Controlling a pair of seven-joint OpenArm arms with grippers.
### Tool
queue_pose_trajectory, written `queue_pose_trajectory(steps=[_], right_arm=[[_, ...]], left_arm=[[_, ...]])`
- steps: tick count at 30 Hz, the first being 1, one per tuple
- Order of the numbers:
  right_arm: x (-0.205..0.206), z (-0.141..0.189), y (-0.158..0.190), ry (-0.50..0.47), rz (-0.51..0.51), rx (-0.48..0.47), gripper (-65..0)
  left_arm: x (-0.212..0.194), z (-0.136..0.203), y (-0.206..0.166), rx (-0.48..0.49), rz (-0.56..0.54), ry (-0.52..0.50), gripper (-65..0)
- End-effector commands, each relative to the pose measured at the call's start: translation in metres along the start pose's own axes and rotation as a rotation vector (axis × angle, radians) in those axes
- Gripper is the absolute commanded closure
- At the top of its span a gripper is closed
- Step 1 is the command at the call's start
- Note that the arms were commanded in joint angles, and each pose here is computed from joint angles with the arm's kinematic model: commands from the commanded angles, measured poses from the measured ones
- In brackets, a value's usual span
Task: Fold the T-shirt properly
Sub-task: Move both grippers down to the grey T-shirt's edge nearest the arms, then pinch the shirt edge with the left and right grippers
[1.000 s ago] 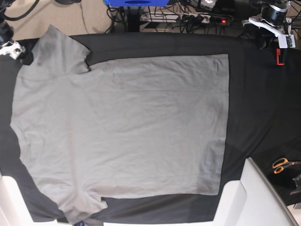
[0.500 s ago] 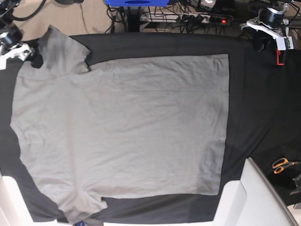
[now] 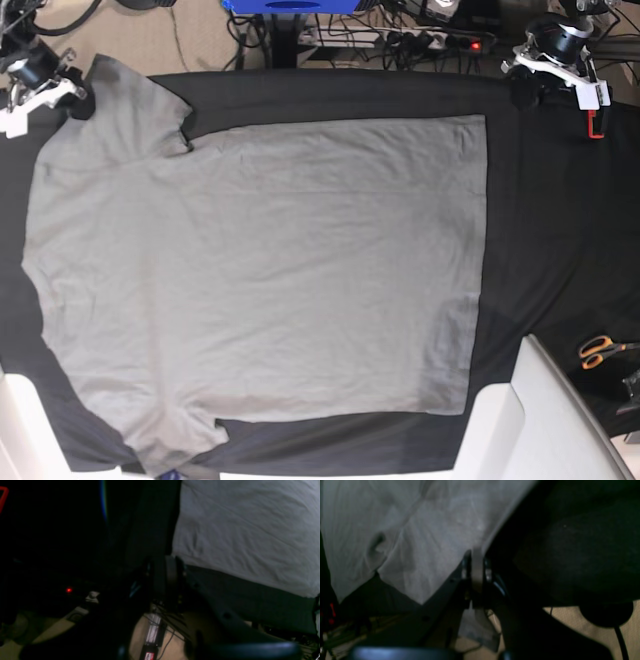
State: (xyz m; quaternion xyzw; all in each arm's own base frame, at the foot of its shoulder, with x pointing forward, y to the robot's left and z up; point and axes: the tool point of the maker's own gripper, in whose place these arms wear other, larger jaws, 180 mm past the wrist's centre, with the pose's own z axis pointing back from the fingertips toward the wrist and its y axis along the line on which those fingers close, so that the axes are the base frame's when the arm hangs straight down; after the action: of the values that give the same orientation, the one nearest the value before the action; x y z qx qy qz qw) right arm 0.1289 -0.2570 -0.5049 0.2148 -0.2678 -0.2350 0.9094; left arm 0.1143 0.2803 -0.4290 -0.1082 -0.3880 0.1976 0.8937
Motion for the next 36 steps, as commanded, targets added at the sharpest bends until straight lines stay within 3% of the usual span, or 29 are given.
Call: queue_pose_trajectory(steps=[1, 5, 7, 18, 27, 36], right_arm=[[-0.013, 0.003, -0.007, 0.07, 0.02, -0.033, -2.4], [-0.012, 0.003, -0.008, 0.07, 0.022, -0.034, -0.5], [-0.012, 0.003, -0.008, 0.07, 0.022, -0.034, -0.6], [-0.012, 0.004, -0.008, 0.07, 0.025, -0.035, -0.6], [-0.012, 0.004, -0.008, 0.07, 0.025, -0.035, -0.6], [-0.012, 0.004, -0.008, 0.07, 0.025, -0.035, -0.6]], left_arm=[[0.004, 0.001, 0.0, -0.009, 0.009, -0.021, -12.7], [-0.001, -0.006, -0.001, -0.004, 0.048, -0.027, -32.3], [-0.004, -0.008, 0.0, -0.001, 0.059, -0.022, -37.2], [-0.011, -0.044, 0.004, 0.006, 0.157, -0.024, -37.2], [-0.04, -0.07, -0.022, -0.05, 0.209, 0.046, -37.2], [-0.054, -0.074, -0.035, -0.064, 0.254, 0.06, -36.9]])
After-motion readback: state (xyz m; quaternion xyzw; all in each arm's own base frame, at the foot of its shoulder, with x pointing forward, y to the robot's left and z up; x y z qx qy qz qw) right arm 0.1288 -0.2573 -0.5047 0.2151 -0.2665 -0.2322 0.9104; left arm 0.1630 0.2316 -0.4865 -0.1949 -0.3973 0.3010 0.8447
